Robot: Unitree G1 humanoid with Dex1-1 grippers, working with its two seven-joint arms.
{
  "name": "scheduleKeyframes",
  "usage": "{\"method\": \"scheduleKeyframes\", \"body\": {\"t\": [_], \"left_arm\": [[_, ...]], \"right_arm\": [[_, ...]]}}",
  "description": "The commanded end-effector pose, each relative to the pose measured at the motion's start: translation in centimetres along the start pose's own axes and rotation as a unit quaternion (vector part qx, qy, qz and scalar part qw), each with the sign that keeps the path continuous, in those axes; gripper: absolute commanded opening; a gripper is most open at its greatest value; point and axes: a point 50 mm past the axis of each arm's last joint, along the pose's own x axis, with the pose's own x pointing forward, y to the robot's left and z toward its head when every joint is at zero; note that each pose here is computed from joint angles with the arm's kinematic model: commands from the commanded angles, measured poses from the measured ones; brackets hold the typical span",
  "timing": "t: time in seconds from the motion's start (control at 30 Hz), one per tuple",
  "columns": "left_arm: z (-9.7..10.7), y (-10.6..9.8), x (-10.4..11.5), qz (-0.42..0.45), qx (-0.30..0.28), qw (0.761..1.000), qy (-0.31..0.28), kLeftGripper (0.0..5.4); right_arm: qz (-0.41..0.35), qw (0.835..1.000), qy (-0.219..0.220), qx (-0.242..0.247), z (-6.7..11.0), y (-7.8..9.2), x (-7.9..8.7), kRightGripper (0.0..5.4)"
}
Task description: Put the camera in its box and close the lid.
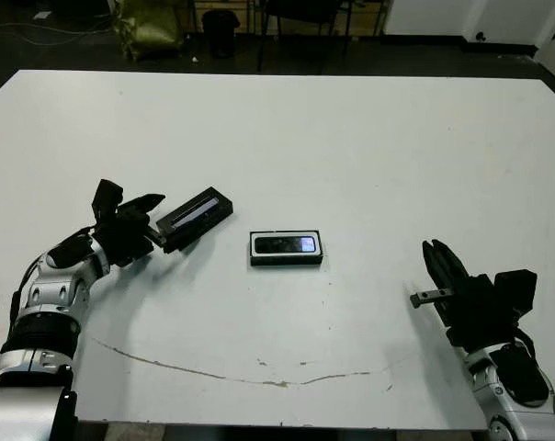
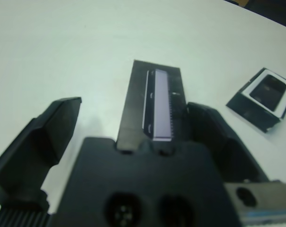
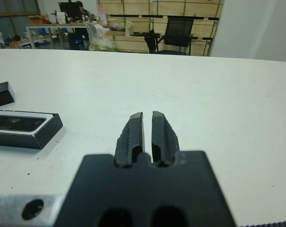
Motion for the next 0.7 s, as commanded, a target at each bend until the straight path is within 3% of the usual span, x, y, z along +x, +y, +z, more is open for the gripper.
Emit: {"method": "scheduleKeyframes", "body": {"t": [0.03, 0.4, 0.7], "left_arm": [[-0.55, 0.07, -0.05, 0.001, -0.007, 1.0, 0.016, 5.38], [-0.91, -0.03, 0.26, -0.004, 0.026, 0.999, 0.031, 5.38], [-1.41, -0.1, 0.52, -0.016, 0.02, 0.999, 0.043, 5.38]], "right_arm": [[-0.002, 1.0, 0.011, 0.0, -0.37, -0.05, -0.22, 0.0], [0.004, 1.0, 0.002, 0.012, -0.7, -0.11, -0.2, 0.0], [-0.001, 1.0, 0.008, 0.009, -0.66, -0.05, -0.27, 0.0]]}}
